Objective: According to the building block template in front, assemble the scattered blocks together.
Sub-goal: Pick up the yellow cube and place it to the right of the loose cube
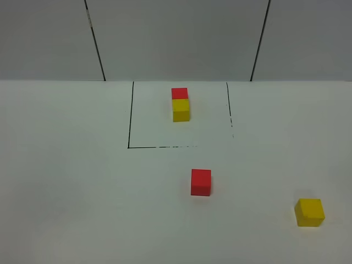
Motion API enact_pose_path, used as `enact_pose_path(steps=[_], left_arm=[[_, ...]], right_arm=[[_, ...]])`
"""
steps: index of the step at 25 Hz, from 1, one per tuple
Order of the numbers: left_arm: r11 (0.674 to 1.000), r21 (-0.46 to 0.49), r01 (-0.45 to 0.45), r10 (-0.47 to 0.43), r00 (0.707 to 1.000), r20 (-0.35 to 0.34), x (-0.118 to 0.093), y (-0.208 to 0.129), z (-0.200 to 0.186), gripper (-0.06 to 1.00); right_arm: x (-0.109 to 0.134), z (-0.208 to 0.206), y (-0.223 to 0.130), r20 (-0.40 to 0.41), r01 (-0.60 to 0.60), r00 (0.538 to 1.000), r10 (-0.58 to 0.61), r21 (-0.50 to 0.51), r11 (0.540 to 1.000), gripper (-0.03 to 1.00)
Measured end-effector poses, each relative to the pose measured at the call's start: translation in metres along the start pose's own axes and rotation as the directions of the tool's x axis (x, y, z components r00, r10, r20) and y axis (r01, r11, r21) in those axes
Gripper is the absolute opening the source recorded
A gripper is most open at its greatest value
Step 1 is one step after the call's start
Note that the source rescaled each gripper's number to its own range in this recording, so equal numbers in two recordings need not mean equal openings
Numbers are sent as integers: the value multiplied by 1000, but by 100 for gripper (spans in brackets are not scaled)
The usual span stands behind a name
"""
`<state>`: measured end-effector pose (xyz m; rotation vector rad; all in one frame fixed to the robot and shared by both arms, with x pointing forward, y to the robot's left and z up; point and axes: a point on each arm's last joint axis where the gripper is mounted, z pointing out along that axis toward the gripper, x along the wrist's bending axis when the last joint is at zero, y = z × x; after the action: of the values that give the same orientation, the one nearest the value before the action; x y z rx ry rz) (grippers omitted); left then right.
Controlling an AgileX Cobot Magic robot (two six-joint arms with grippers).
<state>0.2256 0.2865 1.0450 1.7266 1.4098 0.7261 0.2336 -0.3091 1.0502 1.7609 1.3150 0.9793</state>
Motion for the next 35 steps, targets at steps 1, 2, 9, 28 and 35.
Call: enact_pose_path(steps=[1, 2, 9, 28, 35], left_arm=[[1000, 0, -1, 1, 1000, 1, 0, 0, 0, 69], [1000, 0, 0, 0, 1000, 1, 0, 0, 0, 69], [1000, 0, 6, -6, 1000, 4, 0, 0, 0, 69], [1000, 0, 6, -6, 1000, 5, 0, 0, 0, 69], [1000, 0, 7, -7, 1000, 5, 0, 0, 0, 69]], right_arm=[[0, 0, 0, 0, 0, 1000, 0, 0, 1000, 80], [0, 0, 0, 0, 0, 1000, 0, 0, 1000, 80], [0, 0, 0, 0, 0, 1000, 0, 0, 1000, 80], [0, 0, 0, 0, 0, 1000, 0, 0, 1000, 80], [0, 0, 0, 0, 0, 1000, 0, 0, 1000, 80]])
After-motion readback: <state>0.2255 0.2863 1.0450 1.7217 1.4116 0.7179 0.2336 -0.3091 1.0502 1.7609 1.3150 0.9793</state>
